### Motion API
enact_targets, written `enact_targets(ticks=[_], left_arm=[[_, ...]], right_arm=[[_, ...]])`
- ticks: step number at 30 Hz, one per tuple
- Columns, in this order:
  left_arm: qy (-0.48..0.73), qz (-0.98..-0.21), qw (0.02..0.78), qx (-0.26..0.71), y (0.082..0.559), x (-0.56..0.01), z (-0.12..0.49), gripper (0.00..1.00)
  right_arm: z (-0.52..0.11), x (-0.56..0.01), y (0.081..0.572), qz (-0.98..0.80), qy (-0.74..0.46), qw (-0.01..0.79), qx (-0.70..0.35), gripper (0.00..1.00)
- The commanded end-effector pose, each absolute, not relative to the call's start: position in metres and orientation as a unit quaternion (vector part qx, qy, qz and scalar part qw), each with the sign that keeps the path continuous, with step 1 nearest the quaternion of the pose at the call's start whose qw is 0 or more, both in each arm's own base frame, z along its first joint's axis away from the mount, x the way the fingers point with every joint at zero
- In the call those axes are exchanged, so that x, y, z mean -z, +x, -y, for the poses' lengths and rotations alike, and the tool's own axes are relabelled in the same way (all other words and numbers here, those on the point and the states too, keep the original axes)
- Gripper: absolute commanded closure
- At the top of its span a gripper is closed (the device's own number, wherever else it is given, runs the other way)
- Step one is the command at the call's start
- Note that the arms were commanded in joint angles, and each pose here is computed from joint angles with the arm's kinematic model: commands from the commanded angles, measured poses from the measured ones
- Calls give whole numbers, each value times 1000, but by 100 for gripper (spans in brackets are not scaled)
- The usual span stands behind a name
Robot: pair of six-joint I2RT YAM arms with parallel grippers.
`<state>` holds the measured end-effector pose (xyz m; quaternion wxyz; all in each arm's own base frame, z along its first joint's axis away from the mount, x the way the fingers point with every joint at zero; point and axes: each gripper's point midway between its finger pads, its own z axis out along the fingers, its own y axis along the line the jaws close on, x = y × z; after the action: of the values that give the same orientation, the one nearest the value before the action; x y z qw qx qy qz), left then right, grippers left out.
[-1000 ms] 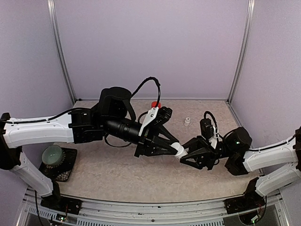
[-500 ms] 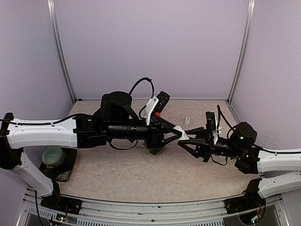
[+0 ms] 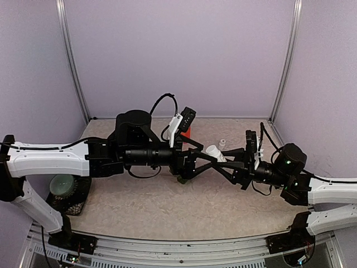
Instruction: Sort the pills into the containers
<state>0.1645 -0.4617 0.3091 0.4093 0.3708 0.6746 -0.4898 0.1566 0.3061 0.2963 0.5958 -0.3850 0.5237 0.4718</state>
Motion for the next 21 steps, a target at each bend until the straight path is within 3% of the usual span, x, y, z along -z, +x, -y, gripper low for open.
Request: enact_targets(ticks=[1,7,21], left_arm=[[395,-598,442,539,157,-349,454,1],[431,-551,428,572,143,-354,458,1],[454,-538,390,593,135,-332,474,1]], right_arm=[[-321,-296,145,-511,-412,560,-504,81],[-327,-295,142,-503,-414,549,-524,81],[-336,-298,134,-483,-428,526,-554,81]])
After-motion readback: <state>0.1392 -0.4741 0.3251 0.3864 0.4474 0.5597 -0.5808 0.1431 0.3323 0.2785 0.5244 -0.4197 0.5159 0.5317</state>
